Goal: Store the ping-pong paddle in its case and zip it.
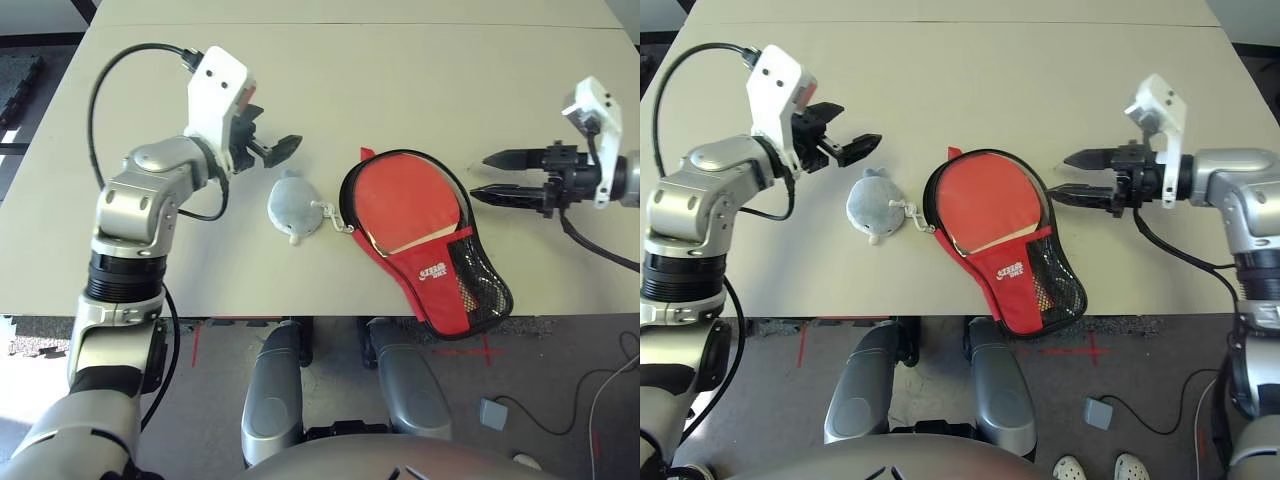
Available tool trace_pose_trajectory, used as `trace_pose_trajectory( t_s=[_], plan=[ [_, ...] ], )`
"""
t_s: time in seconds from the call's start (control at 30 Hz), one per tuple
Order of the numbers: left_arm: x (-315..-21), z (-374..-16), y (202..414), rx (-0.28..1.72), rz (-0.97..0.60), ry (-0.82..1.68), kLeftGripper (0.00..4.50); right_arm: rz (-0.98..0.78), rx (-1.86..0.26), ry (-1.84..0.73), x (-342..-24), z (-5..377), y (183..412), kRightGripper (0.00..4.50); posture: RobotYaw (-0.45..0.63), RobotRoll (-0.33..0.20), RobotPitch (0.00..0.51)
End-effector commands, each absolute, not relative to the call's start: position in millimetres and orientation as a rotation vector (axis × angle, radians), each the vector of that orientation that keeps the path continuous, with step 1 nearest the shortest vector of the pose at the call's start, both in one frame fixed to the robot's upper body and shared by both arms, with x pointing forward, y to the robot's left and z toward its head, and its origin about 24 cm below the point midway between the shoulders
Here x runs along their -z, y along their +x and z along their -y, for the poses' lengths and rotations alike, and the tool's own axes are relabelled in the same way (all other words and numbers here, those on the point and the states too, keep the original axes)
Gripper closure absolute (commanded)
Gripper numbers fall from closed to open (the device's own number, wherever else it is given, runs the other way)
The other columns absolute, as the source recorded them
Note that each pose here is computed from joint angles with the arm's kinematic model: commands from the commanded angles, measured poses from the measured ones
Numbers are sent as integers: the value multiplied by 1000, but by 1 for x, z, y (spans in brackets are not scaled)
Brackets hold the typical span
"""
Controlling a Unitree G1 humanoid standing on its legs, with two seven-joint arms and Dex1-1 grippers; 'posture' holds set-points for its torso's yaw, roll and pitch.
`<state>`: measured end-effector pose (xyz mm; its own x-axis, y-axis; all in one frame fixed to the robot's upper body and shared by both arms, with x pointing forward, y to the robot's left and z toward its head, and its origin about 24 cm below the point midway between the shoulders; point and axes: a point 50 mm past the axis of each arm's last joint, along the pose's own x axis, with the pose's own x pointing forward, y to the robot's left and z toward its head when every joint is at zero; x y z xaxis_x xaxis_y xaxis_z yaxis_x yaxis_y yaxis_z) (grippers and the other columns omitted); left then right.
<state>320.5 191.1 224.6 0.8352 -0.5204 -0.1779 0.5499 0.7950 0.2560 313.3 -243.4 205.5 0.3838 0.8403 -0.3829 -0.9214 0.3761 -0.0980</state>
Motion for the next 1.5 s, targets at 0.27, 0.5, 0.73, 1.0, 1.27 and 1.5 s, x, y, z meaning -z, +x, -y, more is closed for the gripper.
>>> trace_pose_trajectory(
  t_s=[0.27, 0.5, 0.73, 1.0, 1.27, 1.5],
  plan=[
    [-224, -196, 300, 673, -166, 277, 0, -321, -1331, -484, -180, 207, 320, 40, 98, 0, 319],
    [-231, -189, 287, 775, -184, 219, 0, -413, -1339, -629, -145, 209, 322, 40, 113, 0, 328],
    [-216, -179, 272, 863, -285, 203, 0, -406, -1334, -661, -133, 206, 326, 40, 125, 0, 334],
    [-192, -175, 276, 843, -385, 231, 0, -393, -1319, -665, -130, 205, 327, 40, 113, 0, 337],
    [-173, -174, 281, 835, -462, 262, 0, -382, -1301, -658, -128, 205, 325, 40, 89, 0, 337],
    [-166, -172, 273, 947, -472, 297, 976, -372, -1279, -649, -126, 205, 324, 0, 75, 0, 334]
  ],
)
